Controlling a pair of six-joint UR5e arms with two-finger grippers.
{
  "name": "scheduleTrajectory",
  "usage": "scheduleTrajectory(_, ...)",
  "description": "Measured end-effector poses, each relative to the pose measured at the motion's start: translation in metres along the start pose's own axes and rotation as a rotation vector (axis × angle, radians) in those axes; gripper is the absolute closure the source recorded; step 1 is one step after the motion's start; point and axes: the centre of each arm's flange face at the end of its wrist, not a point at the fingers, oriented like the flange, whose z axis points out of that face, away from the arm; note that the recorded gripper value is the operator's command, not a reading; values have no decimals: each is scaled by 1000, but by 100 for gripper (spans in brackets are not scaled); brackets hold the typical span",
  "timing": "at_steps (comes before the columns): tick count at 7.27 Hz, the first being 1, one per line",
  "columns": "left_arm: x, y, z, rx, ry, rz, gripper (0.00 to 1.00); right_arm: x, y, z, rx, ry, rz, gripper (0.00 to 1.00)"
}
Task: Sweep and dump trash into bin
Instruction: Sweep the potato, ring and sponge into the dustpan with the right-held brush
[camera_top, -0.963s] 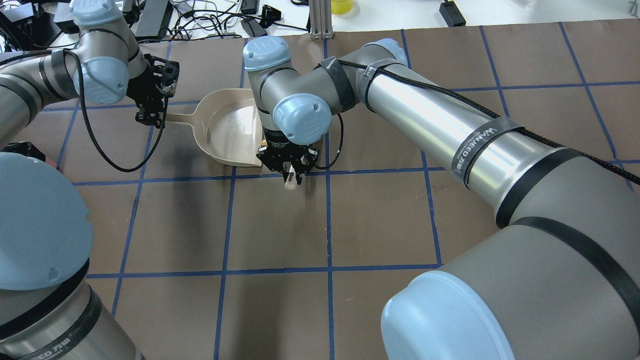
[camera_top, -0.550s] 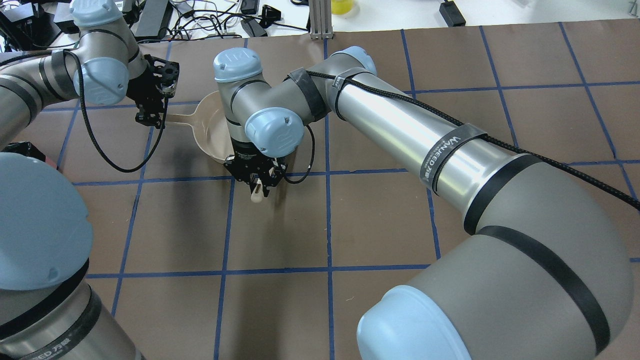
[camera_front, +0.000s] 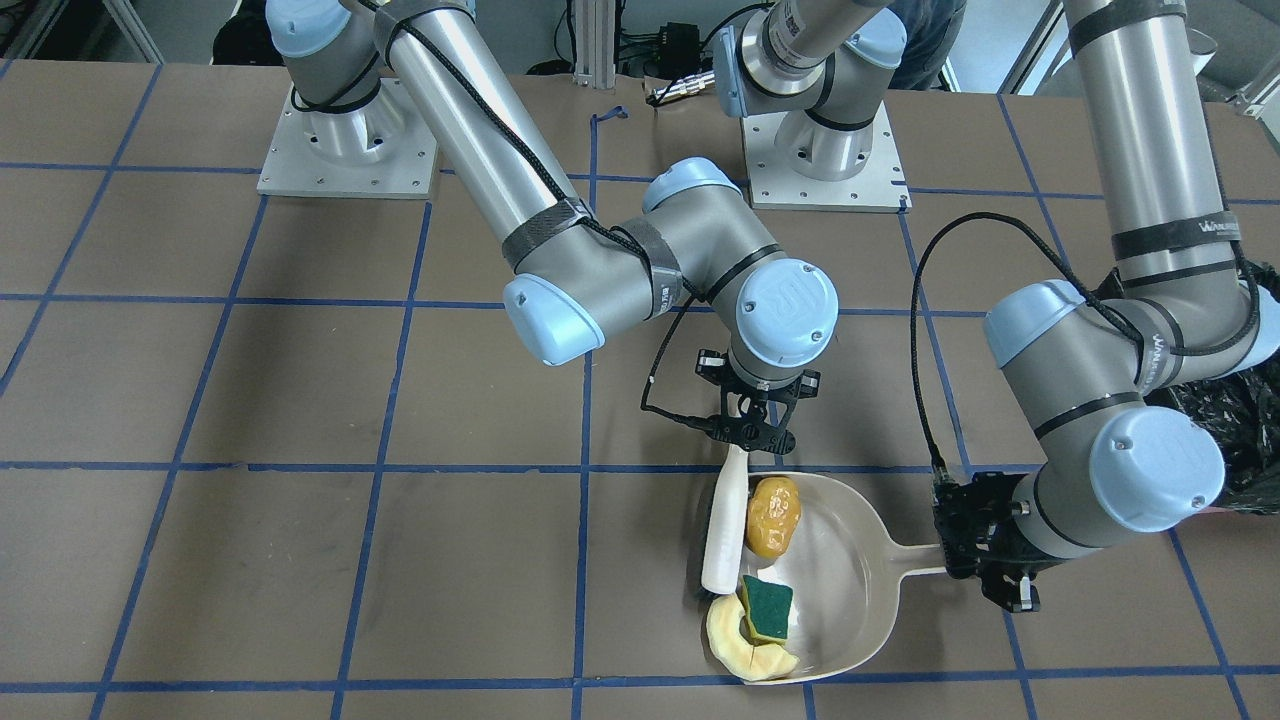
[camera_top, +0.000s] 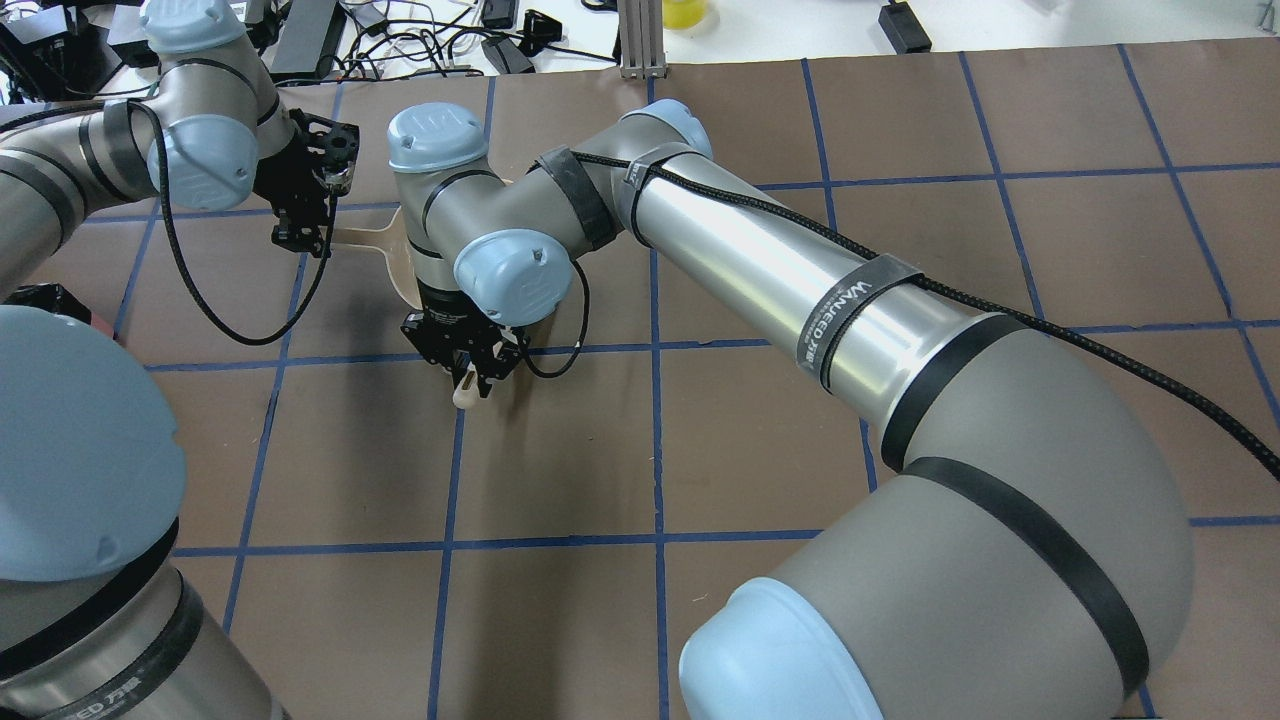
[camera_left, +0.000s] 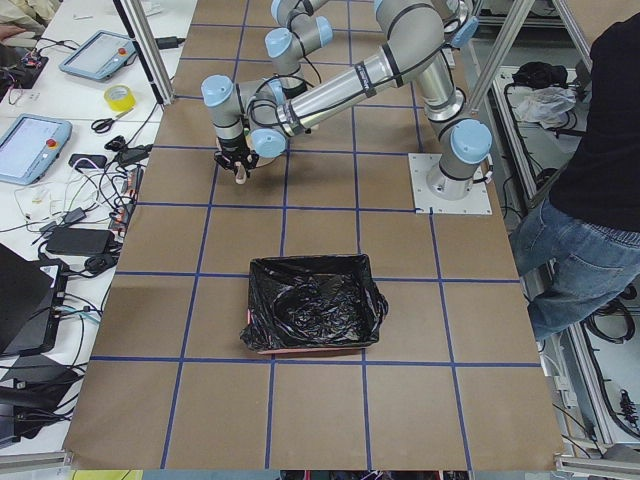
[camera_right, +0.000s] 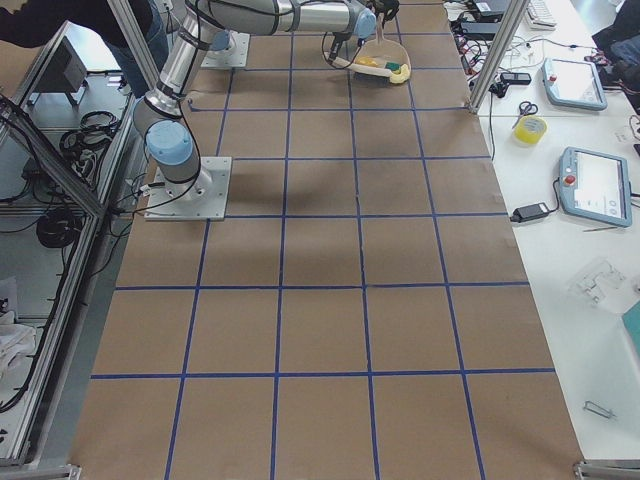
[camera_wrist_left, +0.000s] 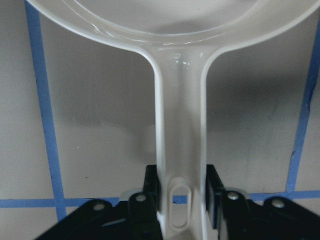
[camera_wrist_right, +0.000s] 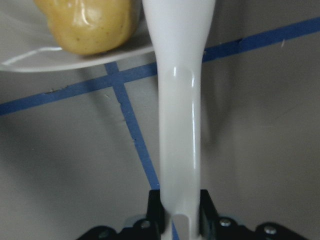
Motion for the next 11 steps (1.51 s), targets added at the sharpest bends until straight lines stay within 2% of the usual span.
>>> scheduleTrajectory(3,0,0,0,1,0,0,100,-23,10,-5,-9,-52,18,100)
scheduleTrajectory(6,0,0,0,1,-1,1,100,-36,26,-6,-19,-79,30,100)
scheduleTrajectory(9,0,0,0,0,0,1,100,-39,47,-19,-18,-72,18,100)
scheduleTrajectory(11,0,1,-1,4,-2,0,100,-25,66,-50,-29,-28,20,100)
